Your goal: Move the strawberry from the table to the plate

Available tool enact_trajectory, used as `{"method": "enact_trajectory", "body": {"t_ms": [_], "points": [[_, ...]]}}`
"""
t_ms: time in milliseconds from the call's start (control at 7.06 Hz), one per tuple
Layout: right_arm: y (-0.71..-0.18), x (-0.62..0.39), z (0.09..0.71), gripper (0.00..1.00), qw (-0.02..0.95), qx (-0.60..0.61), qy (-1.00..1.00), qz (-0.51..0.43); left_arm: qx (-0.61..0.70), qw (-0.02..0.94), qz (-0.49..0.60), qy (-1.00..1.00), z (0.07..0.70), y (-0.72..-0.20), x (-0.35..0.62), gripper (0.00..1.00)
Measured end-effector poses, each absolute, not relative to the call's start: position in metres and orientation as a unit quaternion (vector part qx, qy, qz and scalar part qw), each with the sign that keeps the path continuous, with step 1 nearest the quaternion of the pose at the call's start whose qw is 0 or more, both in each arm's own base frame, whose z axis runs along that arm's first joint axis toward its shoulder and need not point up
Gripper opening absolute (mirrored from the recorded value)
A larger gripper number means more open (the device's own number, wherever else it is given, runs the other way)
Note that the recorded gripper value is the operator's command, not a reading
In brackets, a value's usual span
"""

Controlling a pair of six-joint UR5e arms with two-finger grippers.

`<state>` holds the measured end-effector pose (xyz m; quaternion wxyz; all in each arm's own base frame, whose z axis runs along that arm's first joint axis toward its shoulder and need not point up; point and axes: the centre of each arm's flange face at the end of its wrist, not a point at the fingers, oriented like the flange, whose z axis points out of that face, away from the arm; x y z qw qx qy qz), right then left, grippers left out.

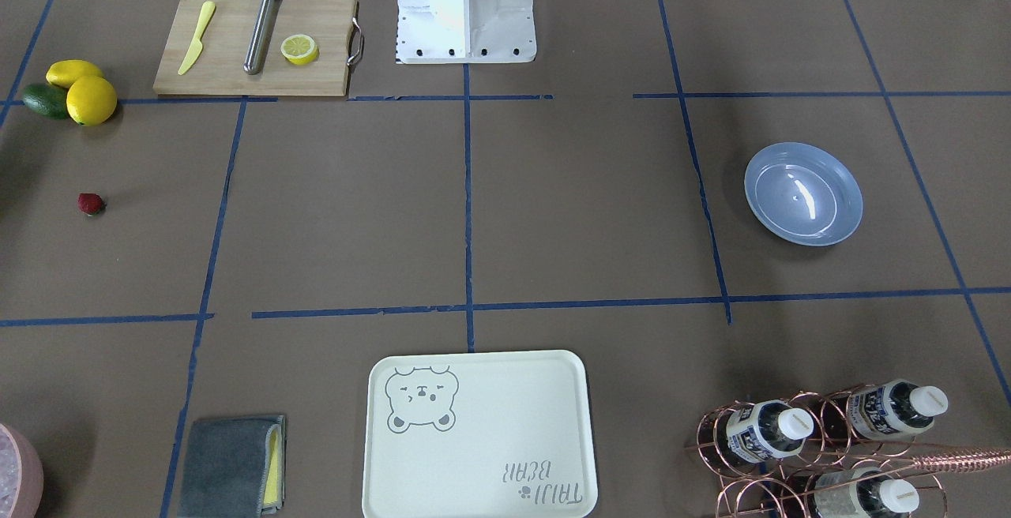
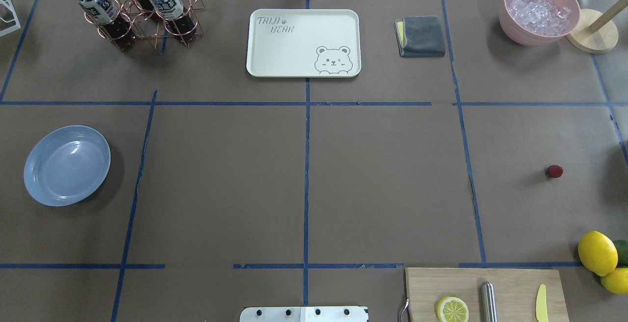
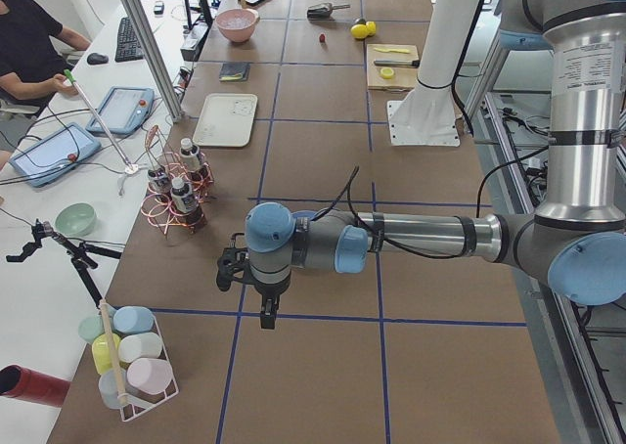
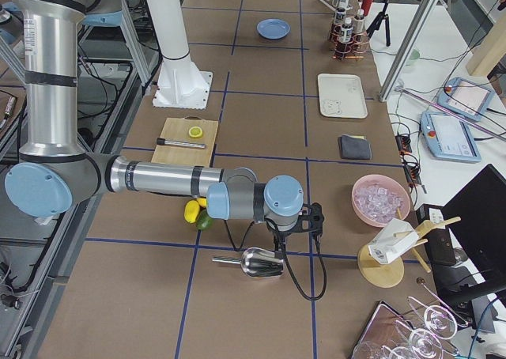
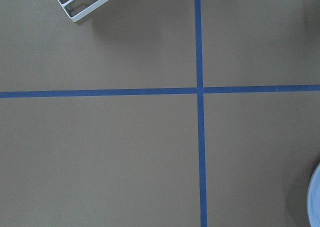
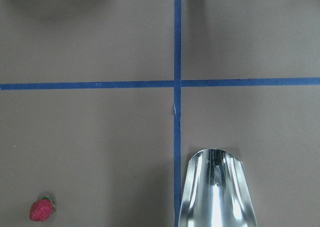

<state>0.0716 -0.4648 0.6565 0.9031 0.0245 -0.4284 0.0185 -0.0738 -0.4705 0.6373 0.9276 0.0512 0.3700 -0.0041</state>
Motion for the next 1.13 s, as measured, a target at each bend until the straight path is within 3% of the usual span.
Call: {"method": "enact_trajectory", "body": {"t_ms": [566, 1133], "points": [[-0.471, 0.072, 0.645, 1.00, 0.903, 0.035, -0.429, 0.015, 0.075, 0.918, 0.000, 0.389, 0.618, -0.478, -0.011, 1.00], [-0.477, 0.072, 0.626, 1.00, 0.901, 0.052, -0.430, 0.006, 0.082, 0.882, -0.049, 0.461, 0.650, -0.387, 0.107, 0.98]]}}
